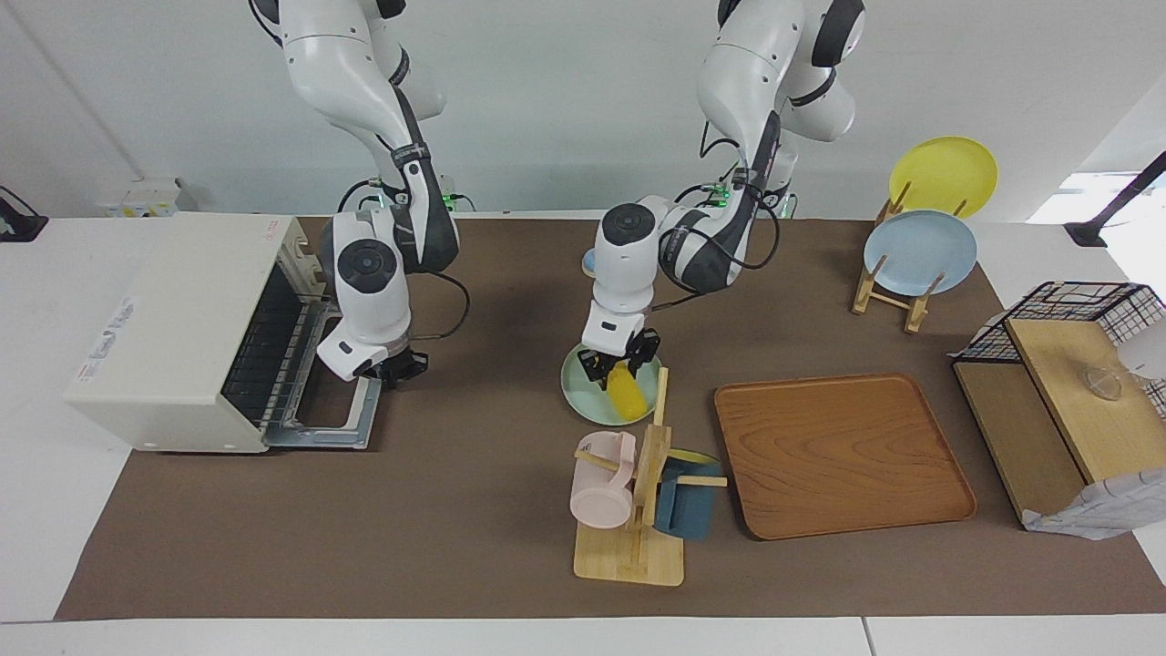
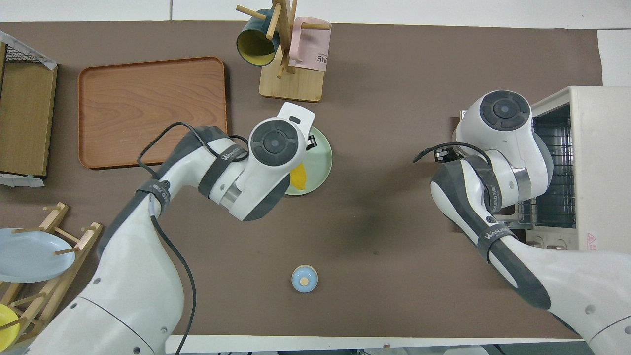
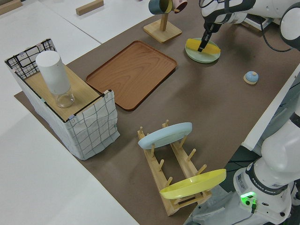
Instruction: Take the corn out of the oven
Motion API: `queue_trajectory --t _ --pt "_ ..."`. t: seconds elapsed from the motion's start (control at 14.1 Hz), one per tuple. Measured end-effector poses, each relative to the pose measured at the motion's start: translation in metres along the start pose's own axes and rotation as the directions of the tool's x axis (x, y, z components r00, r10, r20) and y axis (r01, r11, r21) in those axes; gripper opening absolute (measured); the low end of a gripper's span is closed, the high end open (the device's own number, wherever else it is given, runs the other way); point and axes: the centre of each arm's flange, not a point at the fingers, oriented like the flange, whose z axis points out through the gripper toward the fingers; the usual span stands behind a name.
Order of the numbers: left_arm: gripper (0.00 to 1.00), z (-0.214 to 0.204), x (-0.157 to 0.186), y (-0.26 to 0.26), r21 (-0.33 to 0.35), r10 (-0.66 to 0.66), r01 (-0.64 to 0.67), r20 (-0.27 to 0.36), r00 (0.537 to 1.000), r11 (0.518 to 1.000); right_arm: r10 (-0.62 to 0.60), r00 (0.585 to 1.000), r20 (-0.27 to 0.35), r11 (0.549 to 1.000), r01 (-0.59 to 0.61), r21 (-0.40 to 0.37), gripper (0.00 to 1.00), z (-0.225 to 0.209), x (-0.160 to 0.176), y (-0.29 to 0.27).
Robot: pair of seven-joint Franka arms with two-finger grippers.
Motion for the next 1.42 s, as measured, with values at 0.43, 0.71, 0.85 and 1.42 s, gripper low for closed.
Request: queue_trajectory --t 0.43,0.71,0.85,1.42 --pt "0.54 -0.007 0.191 -0.225 0.058 0.230 -0.229 -0.011 0.973 0.972 -0.064 0.998 0.010 0.996 0.064 -0.062 0.01 -0.009 0.001 -0.008" --pt "0.54 0.015 0.218 -0.274 0.069 0.291 -0.290 -0.005 0.957 0.954 -0.134 0.989 0.058 0.986 0.139 -0.088 0.01 -0.064 0.014 0.016" --pt "0.59 0.013 0.219 -0.270 0.067 0.303 -0.302 -0.009 0.953 0.951 -0.156 0.986 0.061 0.983 0.161 -0.086 0.01 -0.092 0.009 0.038" --pt "1.00 -0.248 0.172 -0.312 0.068 0.234 -0.244 0.125 0.964 0.967 -0.068 0.994 0.090 0.996 0.063 0.058 0.11 -0.157 -0.010 0.141"
